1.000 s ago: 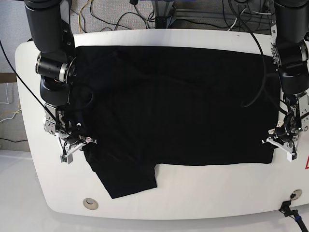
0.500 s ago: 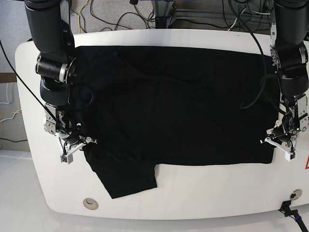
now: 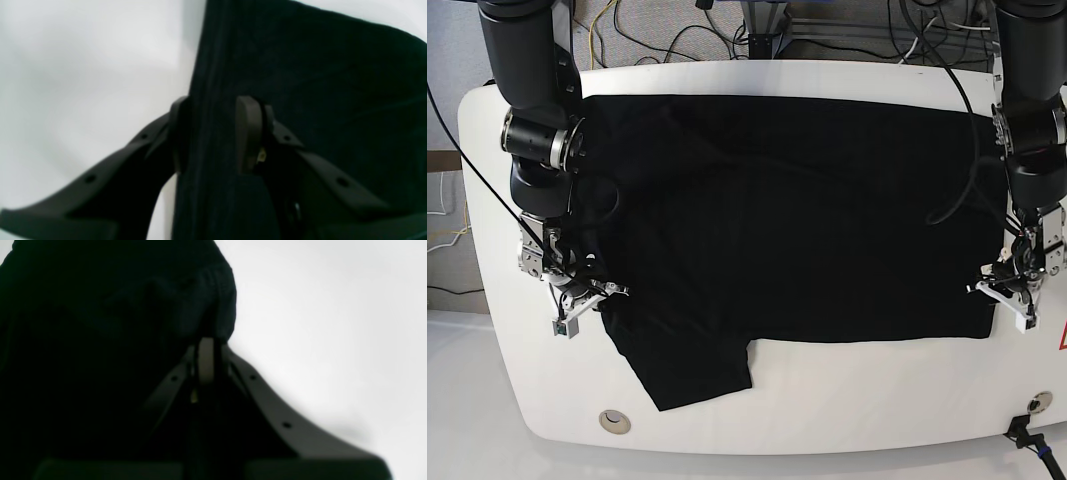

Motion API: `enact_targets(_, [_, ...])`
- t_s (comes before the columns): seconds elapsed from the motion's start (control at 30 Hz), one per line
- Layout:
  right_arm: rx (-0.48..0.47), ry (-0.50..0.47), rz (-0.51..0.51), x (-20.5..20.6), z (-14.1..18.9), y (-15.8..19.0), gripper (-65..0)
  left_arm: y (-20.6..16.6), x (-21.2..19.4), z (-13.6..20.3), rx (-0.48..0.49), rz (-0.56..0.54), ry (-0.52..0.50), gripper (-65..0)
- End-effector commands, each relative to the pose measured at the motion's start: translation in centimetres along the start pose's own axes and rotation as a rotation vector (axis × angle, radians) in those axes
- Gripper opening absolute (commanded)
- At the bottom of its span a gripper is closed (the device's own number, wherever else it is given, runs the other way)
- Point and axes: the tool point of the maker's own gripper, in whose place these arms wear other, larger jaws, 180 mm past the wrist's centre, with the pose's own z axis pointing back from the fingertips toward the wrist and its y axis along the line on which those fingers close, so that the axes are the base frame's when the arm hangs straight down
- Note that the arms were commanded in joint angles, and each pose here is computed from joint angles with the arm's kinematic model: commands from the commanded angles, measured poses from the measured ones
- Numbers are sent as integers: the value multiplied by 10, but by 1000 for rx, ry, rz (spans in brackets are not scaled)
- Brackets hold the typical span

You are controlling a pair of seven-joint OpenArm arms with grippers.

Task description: Fold the T-shirt properly

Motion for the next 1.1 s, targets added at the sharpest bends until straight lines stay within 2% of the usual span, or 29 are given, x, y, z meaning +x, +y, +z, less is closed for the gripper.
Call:
enact_targets(0.0, [-5,11,14,7,1,-1,-650,12,29,7,15,3,-68,-440])
enact_targets(0.3, [-7,3,20,9,1,0,-650,19,16,2,47,-65,-16,-441])
enact_targets(0.47, [-12,3,31,11,1,-1,-650,21,15,3,47,-57,-15,-442])
enact_targets(0.5, [-7,29,30,2,-1,2,-650,18,-2,0,41,-63,31,-442])
enact_targets(1.07, [2,19,22,4,-1,4,-650,-2,-8,-5,-17,-76,34,-447])
